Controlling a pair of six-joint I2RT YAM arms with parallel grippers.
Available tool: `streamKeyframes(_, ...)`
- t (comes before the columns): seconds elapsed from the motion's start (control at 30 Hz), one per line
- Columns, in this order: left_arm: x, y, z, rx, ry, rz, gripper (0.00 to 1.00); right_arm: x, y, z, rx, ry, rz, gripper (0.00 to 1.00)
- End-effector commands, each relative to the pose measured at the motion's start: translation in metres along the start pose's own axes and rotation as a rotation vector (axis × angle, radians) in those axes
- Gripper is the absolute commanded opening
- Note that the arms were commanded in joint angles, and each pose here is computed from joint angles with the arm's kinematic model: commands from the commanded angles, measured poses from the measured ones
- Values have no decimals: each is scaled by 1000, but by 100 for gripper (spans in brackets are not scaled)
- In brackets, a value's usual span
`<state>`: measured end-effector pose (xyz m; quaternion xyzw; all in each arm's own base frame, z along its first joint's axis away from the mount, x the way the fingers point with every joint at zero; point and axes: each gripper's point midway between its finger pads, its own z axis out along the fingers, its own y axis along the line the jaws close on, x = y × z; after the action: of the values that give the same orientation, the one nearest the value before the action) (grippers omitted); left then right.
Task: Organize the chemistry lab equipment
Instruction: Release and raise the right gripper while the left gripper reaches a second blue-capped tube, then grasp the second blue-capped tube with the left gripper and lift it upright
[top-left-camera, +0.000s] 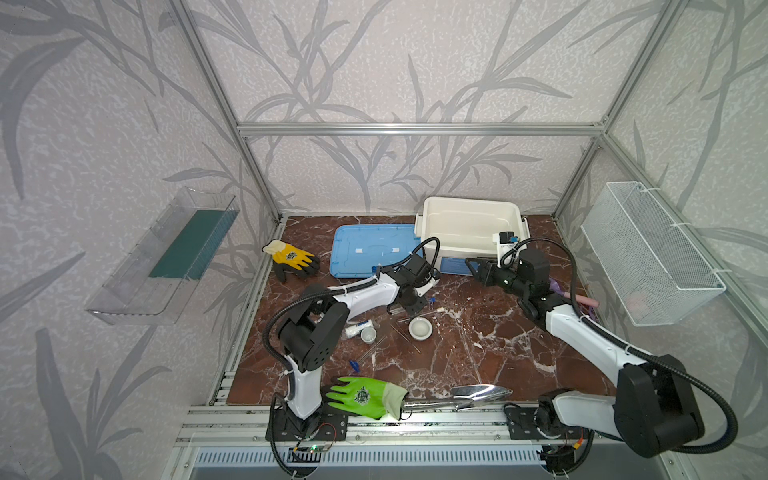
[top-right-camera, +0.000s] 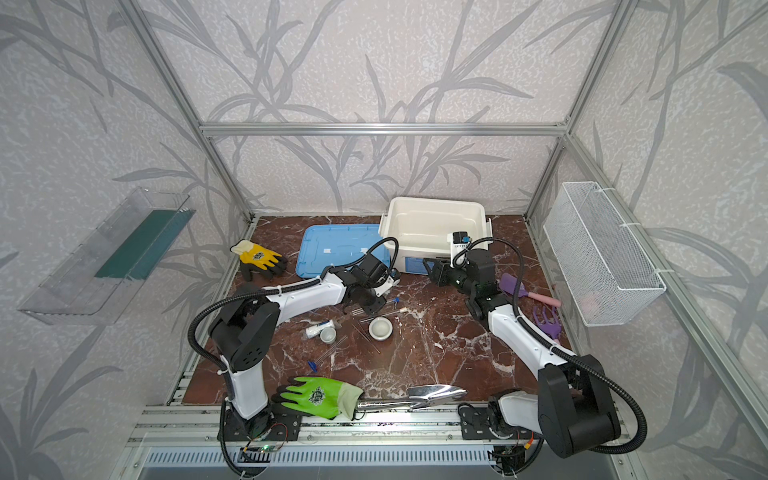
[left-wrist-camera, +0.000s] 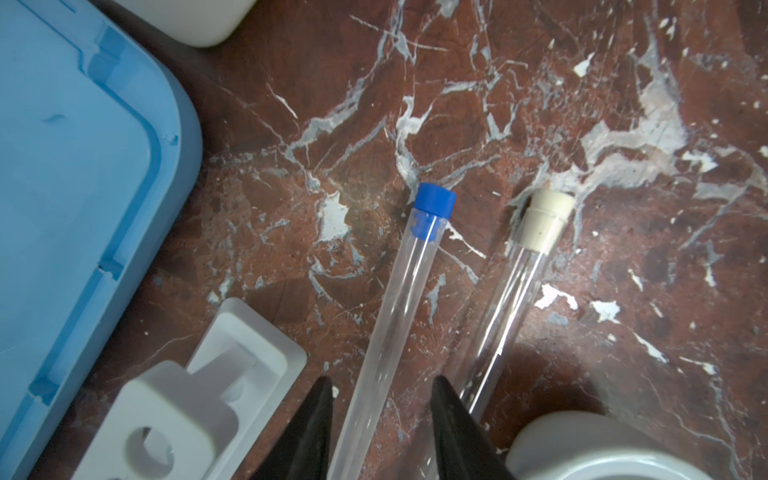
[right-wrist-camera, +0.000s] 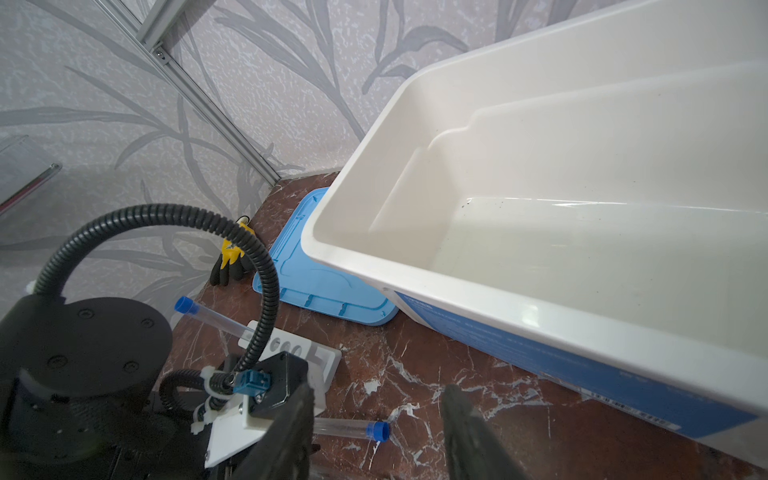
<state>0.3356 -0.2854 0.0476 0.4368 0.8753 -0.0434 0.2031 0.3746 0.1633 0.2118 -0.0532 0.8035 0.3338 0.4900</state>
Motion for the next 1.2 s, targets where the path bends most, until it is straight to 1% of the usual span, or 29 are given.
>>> streamKeyframes(0.0,3,2,5,0,34,25,39,-2,-2,0,-9,-16,6,50)
streamKeyframes(0.27,6,7,13,-14,68,37,38,-1,-5,1,-7,-21,13,50)
streamKeyframes(0.53,11,7,19,1,89,44,31,1,-8,2,-2,-18,22,50)
streamKeyframes(1.03,22,2,29,27,134,47,26,3,-10,4,-1,-15,31,50)
streamKeyframes(1.17,22,1,30,35,137,41,22,3,-12,4,2,-15,34,50)
